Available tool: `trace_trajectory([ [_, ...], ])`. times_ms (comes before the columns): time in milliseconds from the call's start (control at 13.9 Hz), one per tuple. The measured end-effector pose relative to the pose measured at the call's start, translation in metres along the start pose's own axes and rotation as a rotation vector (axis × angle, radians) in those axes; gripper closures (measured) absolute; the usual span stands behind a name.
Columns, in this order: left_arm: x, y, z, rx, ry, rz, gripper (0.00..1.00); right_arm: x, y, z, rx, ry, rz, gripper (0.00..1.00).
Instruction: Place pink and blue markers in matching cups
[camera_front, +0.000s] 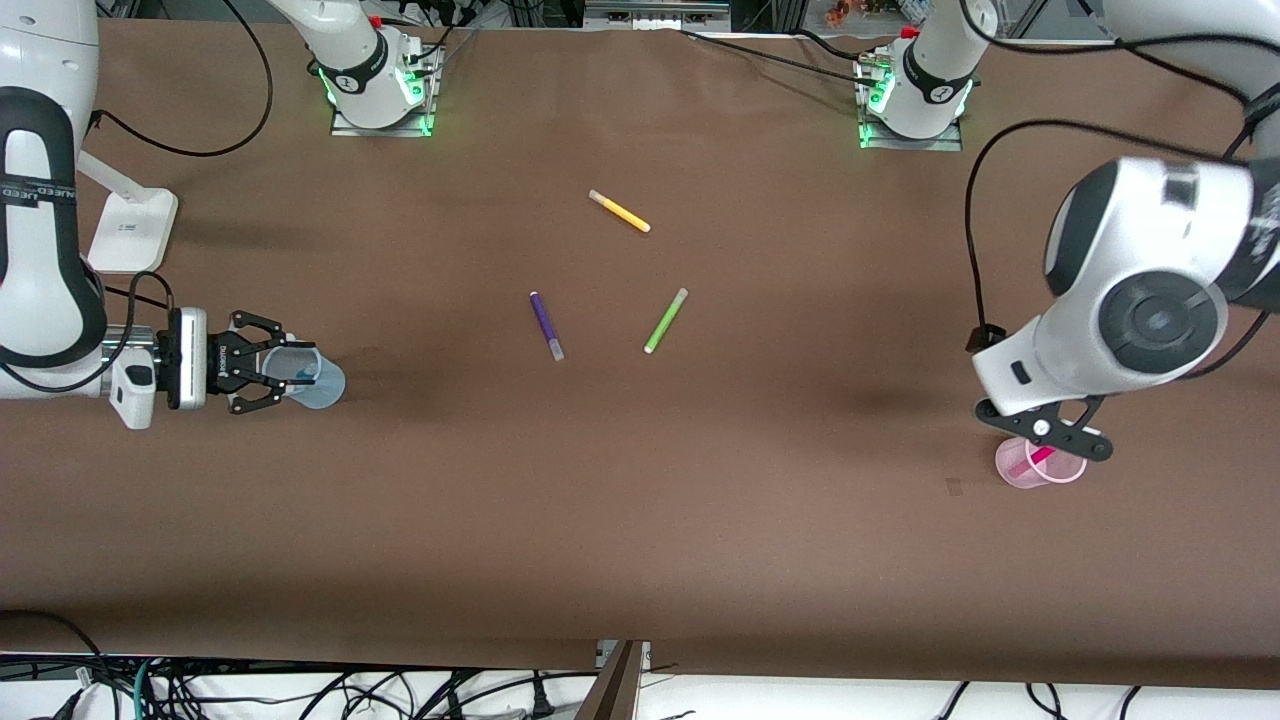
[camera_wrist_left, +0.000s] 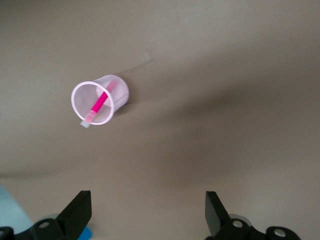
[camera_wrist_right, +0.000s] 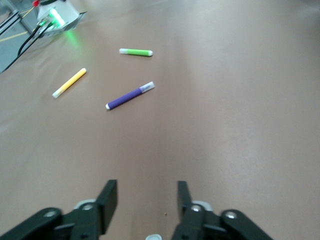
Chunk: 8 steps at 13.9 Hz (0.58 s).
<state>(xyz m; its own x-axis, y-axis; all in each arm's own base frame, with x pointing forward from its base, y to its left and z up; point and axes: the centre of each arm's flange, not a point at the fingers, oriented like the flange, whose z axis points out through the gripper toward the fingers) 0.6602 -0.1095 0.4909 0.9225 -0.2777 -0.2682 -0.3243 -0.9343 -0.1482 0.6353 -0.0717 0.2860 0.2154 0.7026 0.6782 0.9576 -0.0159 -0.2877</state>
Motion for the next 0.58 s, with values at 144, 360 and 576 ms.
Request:
trace_trajectory([
  [144, -0.019, 0.001, -0.028, -0.091, 0.049, -0.069, 0.0, 0.012, 0.0, -0.012, -0.002, 0.004, 0.108, 0.13],
  [360, -0.052, -0.023, -0.054, -0.168, 0.133, -0.135, 0.0, 0.036, 0.0, -0.04, -0.008, -0.039, 0.273, 0.0],
  [576, -0.08, -0.022, -0.055, -0.169, 0.184, -0.166, 0.0, 0.064, -0.007, -0.068, -0.004, -0.124, 0.474, 0.0],
])
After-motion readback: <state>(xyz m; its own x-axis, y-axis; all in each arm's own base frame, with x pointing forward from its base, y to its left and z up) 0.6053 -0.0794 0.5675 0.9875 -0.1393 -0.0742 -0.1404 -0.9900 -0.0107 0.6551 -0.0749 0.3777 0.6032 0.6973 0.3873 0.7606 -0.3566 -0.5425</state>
